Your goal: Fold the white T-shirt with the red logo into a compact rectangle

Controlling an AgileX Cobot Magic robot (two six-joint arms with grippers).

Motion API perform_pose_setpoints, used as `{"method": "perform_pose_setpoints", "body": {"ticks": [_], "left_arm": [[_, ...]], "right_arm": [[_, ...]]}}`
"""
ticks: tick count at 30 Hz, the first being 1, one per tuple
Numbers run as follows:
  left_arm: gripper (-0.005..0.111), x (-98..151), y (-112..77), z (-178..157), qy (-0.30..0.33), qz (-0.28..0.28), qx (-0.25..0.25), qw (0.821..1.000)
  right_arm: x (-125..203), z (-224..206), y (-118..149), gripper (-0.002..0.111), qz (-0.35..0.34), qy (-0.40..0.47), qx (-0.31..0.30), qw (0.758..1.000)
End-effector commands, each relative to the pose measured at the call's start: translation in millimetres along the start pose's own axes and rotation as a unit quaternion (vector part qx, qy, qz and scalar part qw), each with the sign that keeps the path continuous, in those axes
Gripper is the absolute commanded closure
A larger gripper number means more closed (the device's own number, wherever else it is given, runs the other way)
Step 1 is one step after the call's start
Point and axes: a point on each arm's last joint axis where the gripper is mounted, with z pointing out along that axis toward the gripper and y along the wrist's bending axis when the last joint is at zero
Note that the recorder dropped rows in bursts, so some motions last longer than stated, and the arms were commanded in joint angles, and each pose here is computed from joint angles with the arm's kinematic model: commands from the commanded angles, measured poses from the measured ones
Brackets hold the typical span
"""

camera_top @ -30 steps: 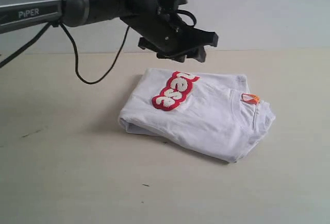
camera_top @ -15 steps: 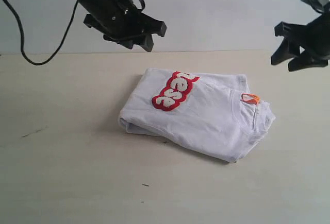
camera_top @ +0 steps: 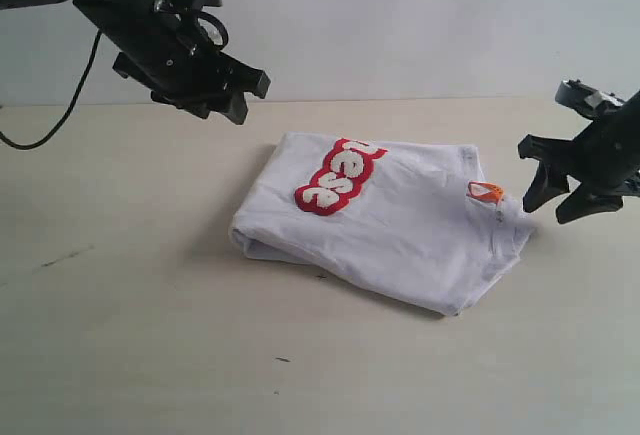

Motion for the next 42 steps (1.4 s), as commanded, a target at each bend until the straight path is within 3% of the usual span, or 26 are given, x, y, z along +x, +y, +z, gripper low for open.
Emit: {"method": "perform_pose_setpoints", "body": {"ticks": [1,15,20,22,26,31,35,38,42], "left_arm": [[0.059,0,0.5,-1,-0.014,0.004,0.0,1.0],[0.059,-1,0.4,-1,-0.02,0.005,0.0,1.0],[0.059,-1,0.2,-1,-0.02,0.004,0.001,1.0],[0.059,-1,0.2,-1,-0.02,0.004,0.001,1.0],[0.059,-1,0.2,-1,-0.02,0.004,0.001,1.0],[0.059,-3,0.4,-1,-0.032,0.013,0.0,0.999],[0.059,-6,0.5,-1,-0.048,0.013,-0.001,0.999],[0.059,-7,0.5,-1,-0.051,0.018,-0.002,0.999],[0.059,-7,0.5,-1,-0.051,0.023,-0.002,0.998]], "right_arm": [[1,12,-4,0.061,0.013,0.006,-0.013,1.0],[5,26,7,0.061,0.004,0.034,-0.107,0.994],[6,26,6,0.062,-0.006,0.039,-0.102,0.994],[5,25,7,0.071,-0.005,0.036,-0.104,0.994],[-2,12,17,0.104,-0.051,0.021,-0.138,0.989],[-10,-18,42,0.108,-0.126,-0.053,-0.223,0.965],[-14,-50,62,0.108,-0.237,-0.135,-0.269,0.924],[-16,-65,73,0.108,-0.311,-0.192,-0.252,0.896],[-36,-71,70,0.108,-0.287,-0.279,-0.164,0.902]]}}
